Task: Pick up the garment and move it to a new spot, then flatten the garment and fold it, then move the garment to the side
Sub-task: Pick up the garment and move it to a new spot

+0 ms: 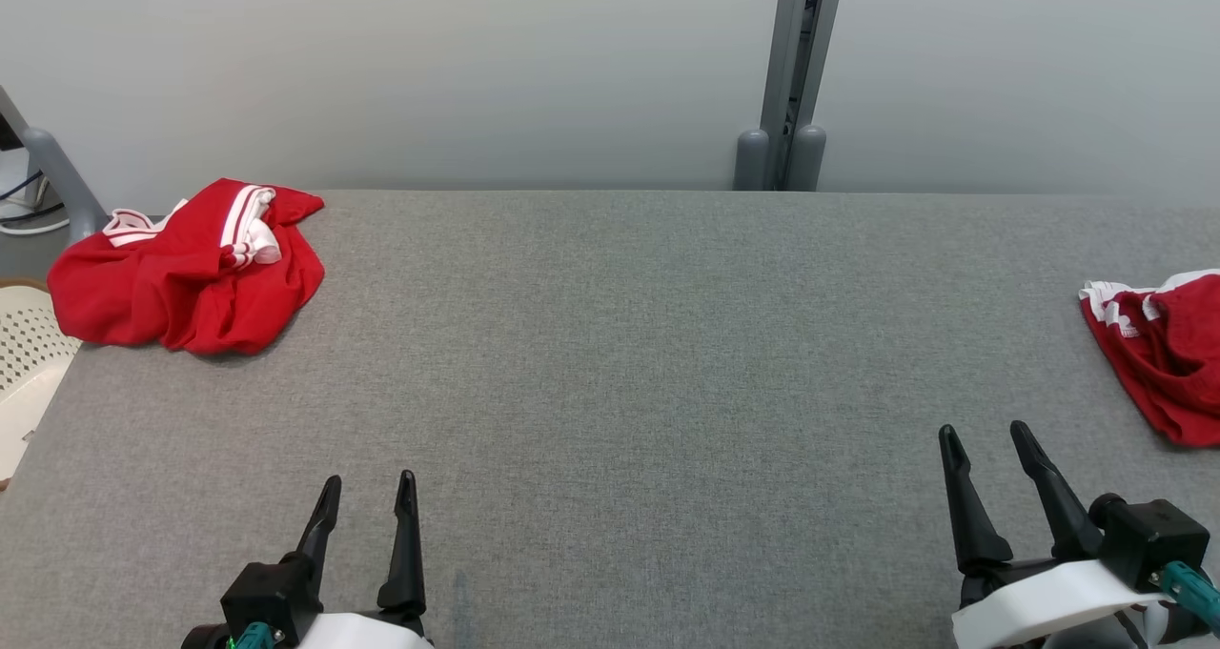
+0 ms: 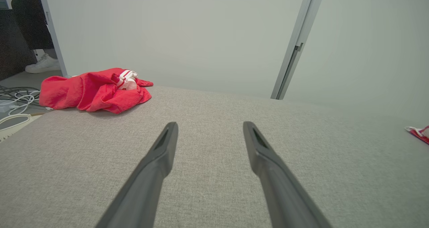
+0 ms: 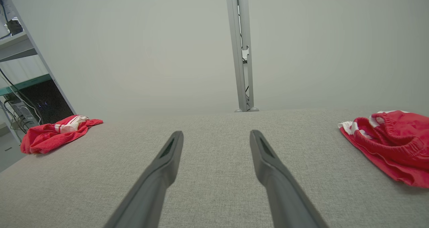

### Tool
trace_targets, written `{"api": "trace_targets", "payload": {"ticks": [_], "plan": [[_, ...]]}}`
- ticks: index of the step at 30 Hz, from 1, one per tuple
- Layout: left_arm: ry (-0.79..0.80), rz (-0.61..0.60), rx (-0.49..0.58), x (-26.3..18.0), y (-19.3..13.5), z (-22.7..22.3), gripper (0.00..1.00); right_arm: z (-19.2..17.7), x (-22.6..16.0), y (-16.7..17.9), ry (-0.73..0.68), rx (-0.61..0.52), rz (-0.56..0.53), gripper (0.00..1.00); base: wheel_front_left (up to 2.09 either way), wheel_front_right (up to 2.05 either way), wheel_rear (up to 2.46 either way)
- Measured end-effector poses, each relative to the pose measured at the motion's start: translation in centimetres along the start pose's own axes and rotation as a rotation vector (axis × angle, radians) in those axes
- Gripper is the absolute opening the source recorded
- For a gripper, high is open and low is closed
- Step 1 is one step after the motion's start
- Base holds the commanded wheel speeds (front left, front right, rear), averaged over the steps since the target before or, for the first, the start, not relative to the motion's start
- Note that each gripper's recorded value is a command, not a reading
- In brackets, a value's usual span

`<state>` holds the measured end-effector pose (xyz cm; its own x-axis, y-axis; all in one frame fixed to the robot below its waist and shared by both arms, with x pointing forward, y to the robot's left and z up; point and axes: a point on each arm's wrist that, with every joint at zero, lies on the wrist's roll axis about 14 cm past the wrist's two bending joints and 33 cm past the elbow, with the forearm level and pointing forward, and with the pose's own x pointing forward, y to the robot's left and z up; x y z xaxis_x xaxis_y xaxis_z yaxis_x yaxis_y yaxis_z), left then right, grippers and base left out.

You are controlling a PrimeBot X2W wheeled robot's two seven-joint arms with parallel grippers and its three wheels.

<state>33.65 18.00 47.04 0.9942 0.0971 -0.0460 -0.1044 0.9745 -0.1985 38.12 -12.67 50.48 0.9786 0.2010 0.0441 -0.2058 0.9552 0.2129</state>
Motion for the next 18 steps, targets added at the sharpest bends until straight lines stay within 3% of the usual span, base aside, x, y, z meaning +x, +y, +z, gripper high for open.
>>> {"api": "trace_targets", "payload": {"ticks": [10, 18], "plan": [[-0.009, 0.013, 0.001, -0.3, 0.4, 0.3, 1.0, -0.3, 0.2, 0.0, 0.015, -0.002, 0.001, 1.0, 0.0, 0.0, 0.0], [-0.055, 0.101, 0.009, -1.7, 3.4, 1.6, 1.0, -1.1, 1.6, 2.9, 0.036, 0.001, 0.092, 1.0, 0.0, 0.0, 0.0]]}}
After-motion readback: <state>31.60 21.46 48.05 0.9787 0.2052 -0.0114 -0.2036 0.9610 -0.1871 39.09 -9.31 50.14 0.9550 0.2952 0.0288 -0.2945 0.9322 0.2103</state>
